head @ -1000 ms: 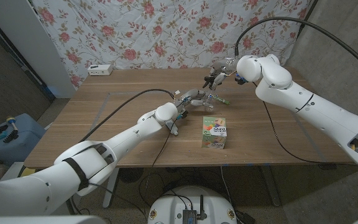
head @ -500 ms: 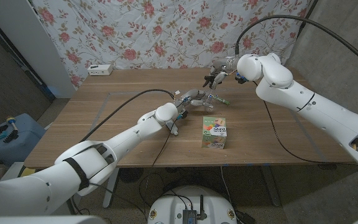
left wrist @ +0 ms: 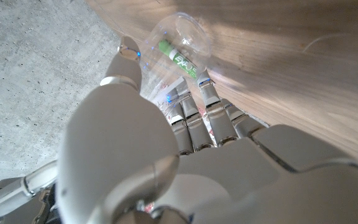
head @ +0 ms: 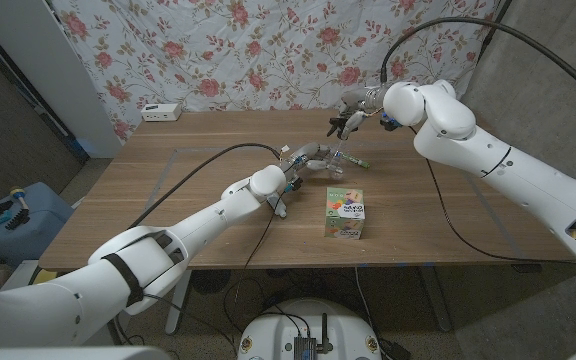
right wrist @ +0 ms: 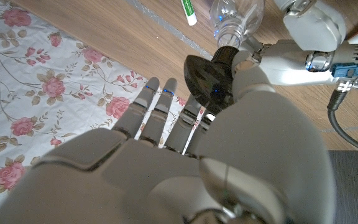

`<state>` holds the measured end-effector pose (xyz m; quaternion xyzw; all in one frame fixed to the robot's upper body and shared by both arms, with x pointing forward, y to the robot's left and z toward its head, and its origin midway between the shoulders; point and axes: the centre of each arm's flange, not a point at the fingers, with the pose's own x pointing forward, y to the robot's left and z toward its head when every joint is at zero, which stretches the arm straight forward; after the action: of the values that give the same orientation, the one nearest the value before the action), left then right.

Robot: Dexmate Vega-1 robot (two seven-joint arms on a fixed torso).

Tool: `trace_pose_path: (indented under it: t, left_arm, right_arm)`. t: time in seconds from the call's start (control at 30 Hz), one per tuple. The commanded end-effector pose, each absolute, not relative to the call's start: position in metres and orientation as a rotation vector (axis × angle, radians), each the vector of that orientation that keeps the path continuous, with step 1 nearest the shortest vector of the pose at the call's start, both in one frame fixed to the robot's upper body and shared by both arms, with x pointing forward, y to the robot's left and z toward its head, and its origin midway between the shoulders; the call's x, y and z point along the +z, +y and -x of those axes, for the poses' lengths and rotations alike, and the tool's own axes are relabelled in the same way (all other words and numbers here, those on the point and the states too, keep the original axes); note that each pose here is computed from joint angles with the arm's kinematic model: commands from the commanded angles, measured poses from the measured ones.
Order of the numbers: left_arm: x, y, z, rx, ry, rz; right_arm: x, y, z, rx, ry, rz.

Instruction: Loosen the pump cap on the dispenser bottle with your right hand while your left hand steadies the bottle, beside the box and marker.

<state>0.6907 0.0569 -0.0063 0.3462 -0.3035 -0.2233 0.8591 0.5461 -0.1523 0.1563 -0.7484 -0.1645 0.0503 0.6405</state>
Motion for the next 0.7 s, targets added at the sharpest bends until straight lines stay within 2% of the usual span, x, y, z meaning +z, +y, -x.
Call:
trace_pose_path:
  t: [0.03,0.7]
  left_arm:
    - [-0.007,0.059,-0.690,-0.461,-0.642,-0.723]
    - [-0.004,0.066,-0.694,-0.446,-0.647,-0.725]
  right_arm:
    - [0.166,-0.152,-0.536,0.112,-0.381,1.696]
    - [0.187,-0.157,-0.521,0.077,-0.394,1.687]
